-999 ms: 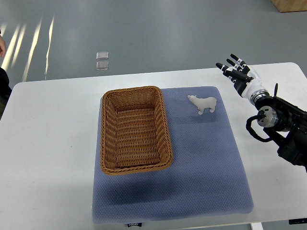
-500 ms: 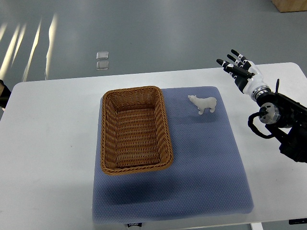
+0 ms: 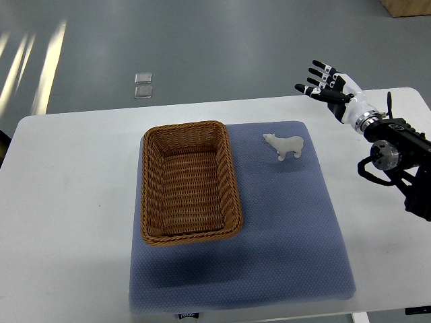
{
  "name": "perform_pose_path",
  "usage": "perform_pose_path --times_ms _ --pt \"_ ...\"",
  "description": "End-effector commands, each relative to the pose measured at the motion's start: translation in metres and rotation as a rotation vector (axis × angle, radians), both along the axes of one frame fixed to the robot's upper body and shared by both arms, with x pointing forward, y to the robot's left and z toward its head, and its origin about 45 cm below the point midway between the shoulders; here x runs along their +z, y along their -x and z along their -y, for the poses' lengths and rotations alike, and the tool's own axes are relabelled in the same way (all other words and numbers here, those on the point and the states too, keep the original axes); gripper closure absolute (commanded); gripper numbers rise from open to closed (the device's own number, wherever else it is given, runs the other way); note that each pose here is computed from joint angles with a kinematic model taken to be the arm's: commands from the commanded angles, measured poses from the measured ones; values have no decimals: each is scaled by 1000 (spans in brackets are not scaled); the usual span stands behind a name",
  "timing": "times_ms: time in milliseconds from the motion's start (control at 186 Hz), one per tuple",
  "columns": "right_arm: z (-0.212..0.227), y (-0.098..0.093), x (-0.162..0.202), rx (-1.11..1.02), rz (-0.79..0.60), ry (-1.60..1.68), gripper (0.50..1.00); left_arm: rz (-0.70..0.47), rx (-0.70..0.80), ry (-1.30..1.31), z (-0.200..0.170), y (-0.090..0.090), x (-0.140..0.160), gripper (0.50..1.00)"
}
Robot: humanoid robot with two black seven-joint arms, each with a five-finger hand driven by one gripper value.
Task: Place white bear in brown basket with right hand
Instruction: 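Reach the right hand toward the white polar bear figurine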
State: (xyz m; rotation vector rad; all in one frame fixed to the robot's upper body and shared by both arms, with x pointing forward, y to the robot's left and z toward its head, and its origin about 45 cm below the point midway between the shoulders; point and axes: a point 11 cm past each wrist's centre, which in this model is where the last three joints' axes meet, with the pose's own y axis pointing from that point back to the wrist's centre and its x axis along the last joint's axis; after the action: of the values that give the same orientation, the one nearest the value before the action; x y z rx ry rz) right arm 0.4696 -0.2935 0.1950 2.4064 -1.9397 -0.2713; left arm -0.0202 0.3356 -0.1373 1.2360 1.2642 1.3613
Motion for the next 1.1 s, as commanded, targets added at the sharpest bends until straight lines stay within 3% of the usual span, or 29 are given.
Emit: perform_pose_path --times_ms 0,580,1096 --pt "-7 1 2 66 20 81 574 0 0 0 0 0 0 500" --pt "-22 15 14 522 124 691 574 0 0 0 0 0 0 500" --pt "-21 27 -7 673 91 950 579 0 -1 0 0 0 0 500"
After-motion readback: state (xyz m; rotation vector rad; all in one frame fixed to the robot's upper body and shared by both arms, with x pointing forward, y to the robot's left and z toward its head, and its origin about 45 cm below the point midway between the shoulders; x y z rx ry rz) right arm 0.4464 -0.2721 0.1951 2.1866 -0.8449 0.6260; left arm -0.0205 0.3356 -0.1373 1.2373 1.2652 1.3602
